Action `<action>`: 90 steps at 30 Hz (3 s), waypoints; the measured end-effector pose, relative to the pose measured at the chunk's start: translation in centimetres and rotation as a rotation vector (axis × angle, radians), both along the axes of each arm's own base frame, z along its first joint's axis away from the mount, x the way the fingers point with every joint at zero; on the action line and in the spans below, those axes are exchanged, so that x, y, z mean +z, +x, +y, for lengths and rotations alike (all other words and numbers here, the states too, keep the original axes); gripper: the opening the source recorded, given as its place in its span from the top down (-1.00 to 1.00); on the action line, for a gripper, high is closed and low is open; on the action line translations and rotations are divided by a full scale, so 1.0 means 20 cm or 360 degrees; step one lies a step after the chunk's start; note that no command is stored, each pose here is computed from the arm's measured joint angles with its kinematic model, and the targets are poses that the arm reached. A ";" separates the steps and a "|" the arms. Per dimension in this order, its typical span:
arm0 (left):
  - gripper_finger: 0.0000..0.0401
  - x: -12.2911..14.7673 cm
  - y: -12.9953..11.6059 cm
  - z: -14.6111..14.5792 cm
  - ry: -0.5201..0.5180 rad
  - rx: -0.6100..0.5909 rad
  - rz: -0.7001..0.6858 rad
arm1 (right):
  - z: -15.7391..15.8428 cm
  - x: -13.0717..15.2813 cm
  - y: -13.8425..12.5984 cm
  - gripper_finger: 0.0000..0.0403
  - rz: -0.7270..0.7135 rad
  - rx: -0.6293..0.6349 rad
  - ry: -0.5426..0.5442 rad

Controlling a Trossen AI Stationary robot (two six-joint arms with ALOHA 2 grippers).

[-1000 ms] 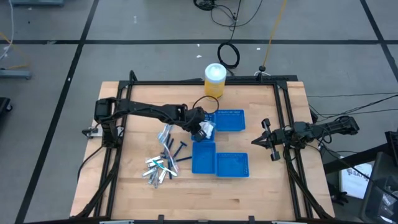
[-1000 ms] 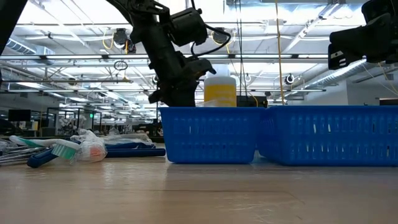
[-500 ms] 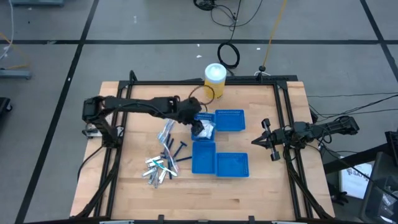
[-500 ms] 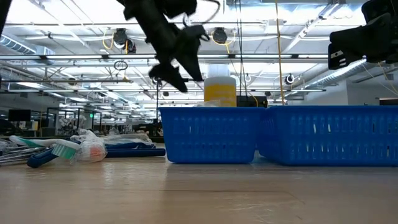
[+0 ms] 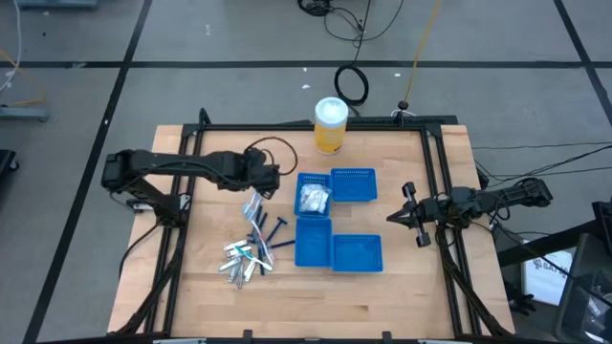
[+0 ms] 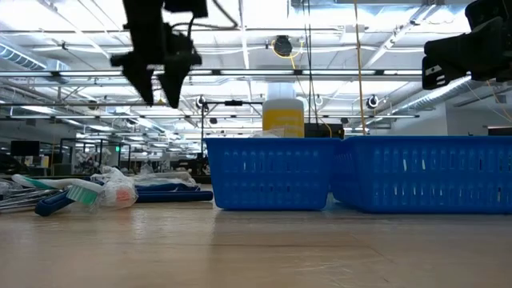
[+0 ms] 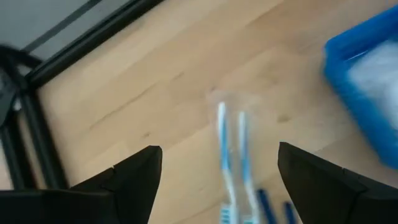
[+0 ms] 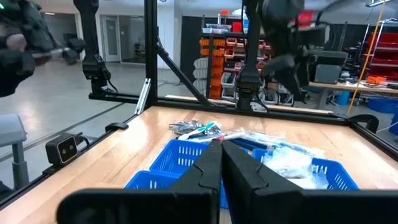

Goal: Pick & Place Travel size toiletries
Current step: Put the blue toothbrush into the top right blue bin

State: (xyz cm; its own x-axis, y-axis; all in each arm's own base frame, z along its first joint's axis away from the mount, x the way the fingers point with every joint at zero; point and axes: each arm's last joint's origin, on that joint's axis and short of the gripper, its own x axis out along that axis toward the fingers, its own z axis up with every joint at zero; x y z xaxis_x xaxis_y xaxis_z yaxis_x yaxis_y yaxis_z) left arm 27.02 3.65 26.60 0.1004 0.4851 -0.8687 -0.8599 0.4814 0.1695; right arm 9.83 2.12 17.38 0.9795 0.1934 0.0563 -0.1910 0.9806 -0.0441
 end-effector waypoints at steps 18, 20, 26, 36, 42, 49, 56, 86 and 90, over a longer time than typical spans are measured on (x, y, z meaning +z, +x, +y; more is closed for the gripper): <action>-0.46 -0.56 -0.16 0.21 -0.0341 0.0076 -0.0162 | 0.00 0.00 0.00 0.98 0.0001 0.0000 0.0000; -0.45 -0.60 -0.18 0.23 -0.0347 0.0111 -0.0169 | 0.00 0.00 0.00 0.98 0.0001 0.0000 0.0000; -0.44 -0.67 -0.23 0.22 -0.0440 0.0187 -0.0184 | 0.00 0.00 0.00 0.98 0.0001 0.0000 0.0000; -0.43 -0.71 -0.29 0.20 -0.0391 0.0254 -0.0062 | 0.00 0.00 0.00 0.98 0.0001 0.0000 0.0000; -0.21 -0.71 -0.35 0.22 -0.0429 0.0397 0.0050 | 0.00 0.00 0.00 0.98 0.0001 0.0000 0.0000; 0.27 -0.71 -0.35 0.24 -0.0485 0.0423 -0.0007 | 0.00 0.00 0.00 0.98 0.0001 0.0000 0.0000; 0.87 -0.71 -0.32 0.25 -0.0449 0.0296 -0.0046 | 0.00 0.00 0.00 0.98 0.0001 0.0000 0.0000; 0.97 -0.07 0.09 0.07 0.0421 -0.1054 -0.0983 | 0.00 0.00 0.00 0.98 -0.0008 0.0000 0.0002; 0.92 -0.06 0.09 0.06 0.0480 -0.1119 -0.0976 | 0.00 0.00 0.00 0.98 -0.0010 0.0000 0.0002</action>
